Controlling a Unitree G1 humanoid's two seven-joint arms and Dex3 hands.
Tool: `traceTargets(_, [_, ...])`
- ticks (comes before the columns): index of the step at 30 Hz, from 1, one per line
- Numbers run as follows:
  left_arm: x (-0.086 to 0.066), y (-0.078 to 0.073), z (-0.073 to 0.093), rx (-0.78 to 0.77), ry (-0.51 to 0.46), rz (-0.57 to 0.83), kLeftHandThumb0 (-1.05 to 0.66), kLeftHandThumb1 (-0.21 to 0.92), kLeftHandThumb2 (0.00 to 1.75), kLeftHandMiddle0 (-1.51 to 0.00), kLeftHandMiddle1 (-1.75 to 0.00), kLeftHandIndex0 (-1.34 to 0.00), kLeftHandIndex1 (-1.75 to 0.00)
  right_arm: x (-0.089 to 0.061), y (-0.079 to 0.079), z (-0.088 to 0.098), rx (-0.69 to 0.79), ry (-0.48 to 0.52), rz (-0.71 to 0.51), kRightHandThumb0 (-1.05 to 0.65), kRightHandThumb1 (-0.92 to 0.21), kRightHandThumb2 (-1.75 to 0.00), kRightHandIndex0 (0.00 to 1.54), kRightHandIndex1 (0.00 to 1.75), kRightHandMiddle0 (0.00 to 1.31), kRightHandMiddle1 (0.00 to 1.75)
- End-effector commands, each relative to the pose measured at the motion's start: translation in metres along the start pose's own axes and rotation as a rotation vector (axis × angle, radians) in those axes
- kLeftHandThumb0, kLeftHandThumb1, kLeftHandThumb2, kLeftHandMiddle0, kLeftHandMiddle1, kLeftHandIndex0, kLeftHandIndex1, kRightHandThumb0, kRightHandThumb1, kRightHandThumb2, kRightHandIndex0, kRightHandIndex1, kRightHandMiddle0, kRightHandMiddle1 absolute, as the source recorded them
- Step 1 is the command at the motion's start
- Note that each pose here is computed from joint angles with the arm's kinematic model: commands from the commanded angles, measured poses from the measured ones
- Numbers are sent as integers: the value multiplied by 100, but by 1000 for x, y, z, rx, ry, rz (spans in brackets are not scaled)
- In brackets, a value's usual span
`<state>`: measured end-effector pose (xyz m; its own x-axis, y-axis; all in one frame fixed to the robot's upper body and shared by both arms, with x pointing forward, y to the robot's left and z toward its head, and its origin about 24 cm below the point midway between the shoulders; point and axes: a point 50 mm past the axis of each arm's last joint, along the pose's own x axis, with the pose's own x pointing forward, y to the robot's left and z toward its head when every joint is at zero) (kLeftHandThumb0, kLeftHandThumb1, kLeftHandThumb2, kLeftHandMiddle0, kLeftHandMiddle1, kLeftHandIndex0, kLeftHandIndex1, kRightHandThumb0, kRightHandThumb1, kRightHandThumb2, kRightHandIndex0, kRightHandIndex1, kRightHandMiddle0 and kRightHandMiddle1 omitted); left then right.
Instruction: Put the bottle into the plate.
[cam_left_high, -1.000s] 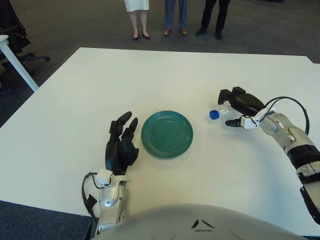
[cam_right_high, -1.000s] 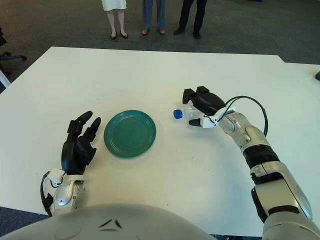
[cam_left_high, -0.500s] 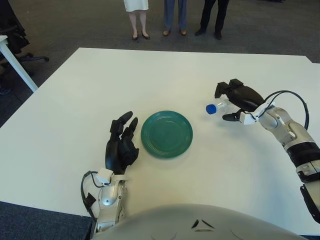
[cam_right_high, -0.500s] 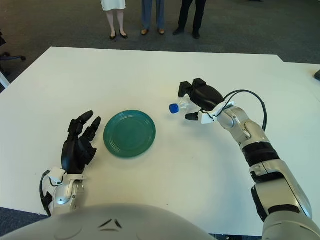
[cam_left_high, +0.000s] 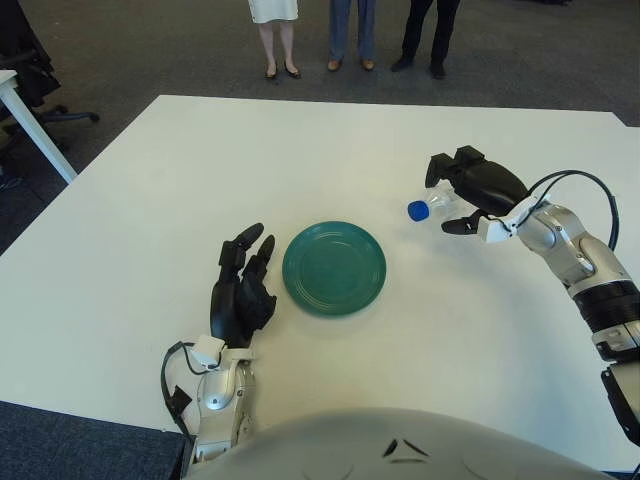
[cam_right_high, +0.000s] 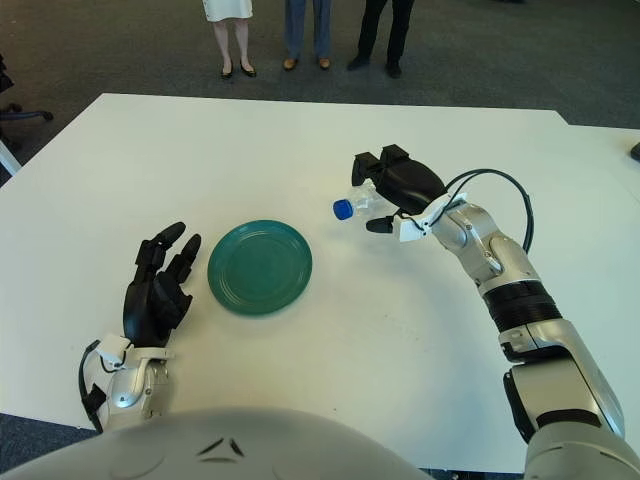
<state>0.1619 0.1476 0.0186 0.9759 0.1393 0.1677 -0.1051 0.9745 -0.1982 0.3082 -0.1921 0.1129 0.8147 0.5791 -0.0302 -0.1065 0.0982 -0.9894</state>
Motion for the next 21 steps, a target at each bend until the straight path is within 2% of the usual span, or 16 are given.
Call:
traceTargets(1, [3,0,1,11,-24,-7,-83,92,92,-60,-4,-21,-94,2,-12,1,-7,-5,-25,-48,-32,-131,120,175,61,175])
traceTargets(12, [5,0,0,38,-24,-11,-81,92,96,-60,-3,-20,-93,6,-14,10,-15,-41,11,-48,-31,-132,121,175,61,175])
traceTargets(21, [7,-1,-2,35,5,-9,-81,92,95,-60,-2,-20,-93,18,-14,35,-29,-107,19,-47,-33,-130,120,175,60,175])
